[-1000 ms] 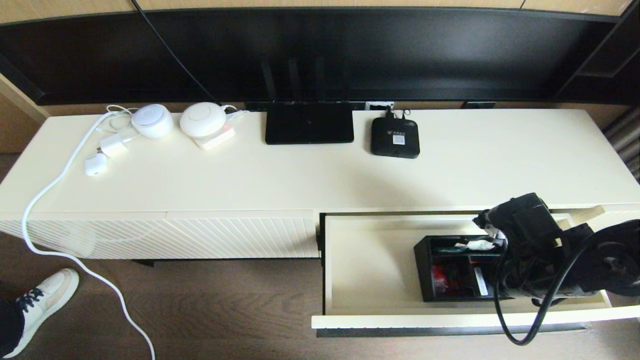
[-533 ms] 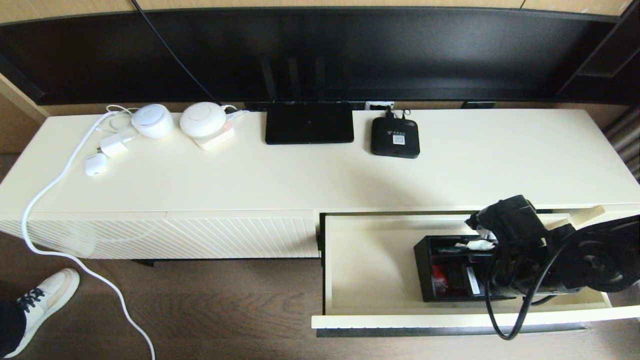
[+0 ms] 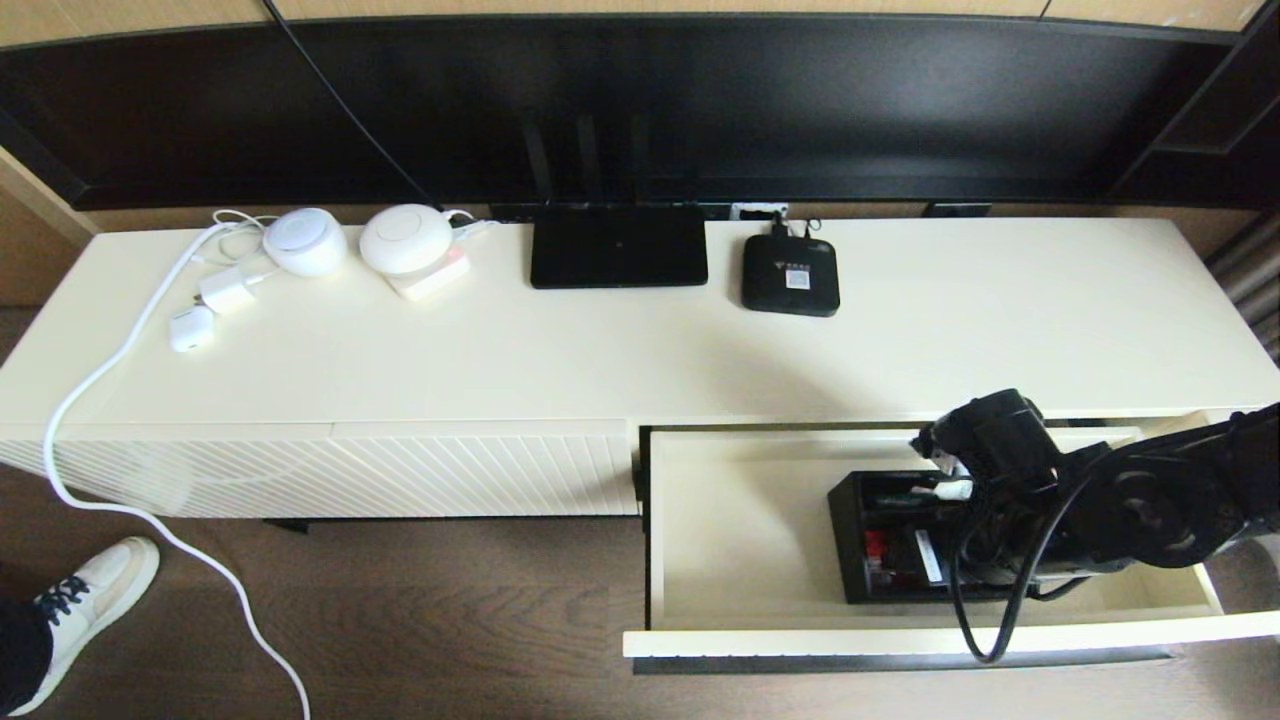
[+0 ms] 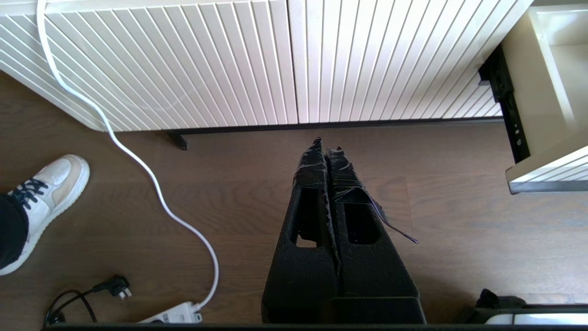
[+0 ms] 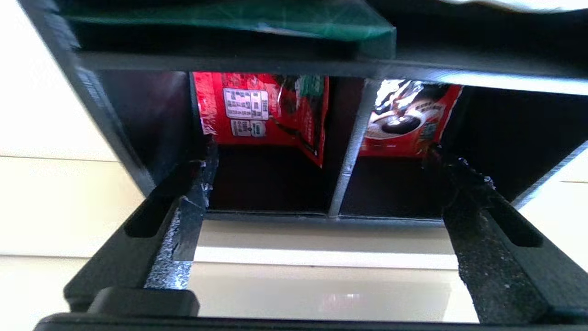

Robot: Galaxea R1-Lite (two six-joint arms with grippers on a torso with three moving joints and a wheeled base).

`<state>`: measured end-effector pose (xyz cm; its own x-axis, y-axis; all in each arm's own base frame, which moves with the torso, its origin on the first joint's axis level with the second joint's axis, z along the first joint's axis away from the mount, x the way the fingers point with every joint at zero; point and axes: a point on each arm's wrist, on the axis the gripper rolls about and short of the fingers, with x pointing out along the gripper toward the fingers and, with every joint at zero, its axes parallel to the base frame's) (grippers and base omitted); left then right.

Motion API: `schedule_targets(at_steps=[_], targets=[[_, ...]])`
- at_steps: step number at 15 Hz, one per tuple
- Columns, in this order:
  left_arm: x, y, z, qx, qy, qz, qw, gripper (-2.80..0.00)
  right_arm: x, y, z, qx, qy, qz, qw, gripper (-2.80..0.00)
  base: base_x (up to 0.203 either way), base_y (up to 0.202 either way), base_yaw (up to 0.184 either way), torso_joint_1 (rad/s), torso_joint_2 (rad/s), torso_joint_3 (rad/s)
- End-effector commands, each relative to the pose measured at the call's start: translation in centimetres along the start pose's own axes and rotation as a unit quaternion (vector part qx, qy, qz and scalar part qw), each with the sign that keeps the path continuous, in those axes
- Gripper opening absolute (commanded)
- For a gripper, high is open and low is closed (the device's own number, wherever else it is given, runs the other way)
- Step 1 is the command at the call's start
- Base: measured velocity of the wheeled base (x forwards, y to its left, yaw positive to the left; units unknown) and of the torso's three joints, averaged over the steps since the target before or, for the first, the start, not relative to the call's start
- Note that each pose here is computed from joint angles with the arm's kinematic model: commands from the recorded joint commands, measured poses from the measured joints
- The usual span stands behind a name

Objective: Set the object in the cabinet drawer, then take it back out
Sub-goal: Take the storage box out of the drawer and put it on the table

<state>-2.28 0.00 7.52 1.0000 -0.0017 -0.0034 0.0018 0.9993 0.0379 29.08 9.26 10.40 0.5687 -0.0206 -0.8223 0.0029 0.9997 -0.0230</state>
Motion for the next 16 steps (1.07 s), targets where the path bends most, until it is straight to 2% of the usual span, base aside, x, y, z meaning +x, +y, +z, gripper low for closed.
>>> schedule_targets(at_steps=[1, 13, 14, 16], targets=[[0.00, 0.00, -0.02, 0.000, 0.001, 0.000, 1.0000, -2.80, 0.56, 0.04, -0.18, -0.001, 0.009, -0.003, 1.000, 0.00, 0.000, 0.000, 0.000, 0.000, 0.00, 0.000], [0.00, 0.00, -0.01, 0.000, 0.000, 0.000, 1.0000, -2.80, 0.97, -0.01, -0.57, 0.006, 0.021, -0.002, 1.000, 0.00, 0.000, 0.000, 0.000, 0.000, 0.00, 0.000], [0.01, 0.00, -0.02, 0.000, 0.001, 0.000, 1.0000, -2.80, 0.97, -0.01, -0.57, 0.006, 0.020, -0.002, 1.000, -2.80, 0.000, 0.000, 0.000, 0.000, 0.00, 0.000], [0.01, 0.00, -0.02, 0.000, 0.001, 0.000, 1.0000, -2.80, 0.98, 0.01, -0.65, 0.005, 0.022, -0.002, 1.000, -2.80, 0.000, 0.000, 0.000, 0.000, 0.00, 0.000]])
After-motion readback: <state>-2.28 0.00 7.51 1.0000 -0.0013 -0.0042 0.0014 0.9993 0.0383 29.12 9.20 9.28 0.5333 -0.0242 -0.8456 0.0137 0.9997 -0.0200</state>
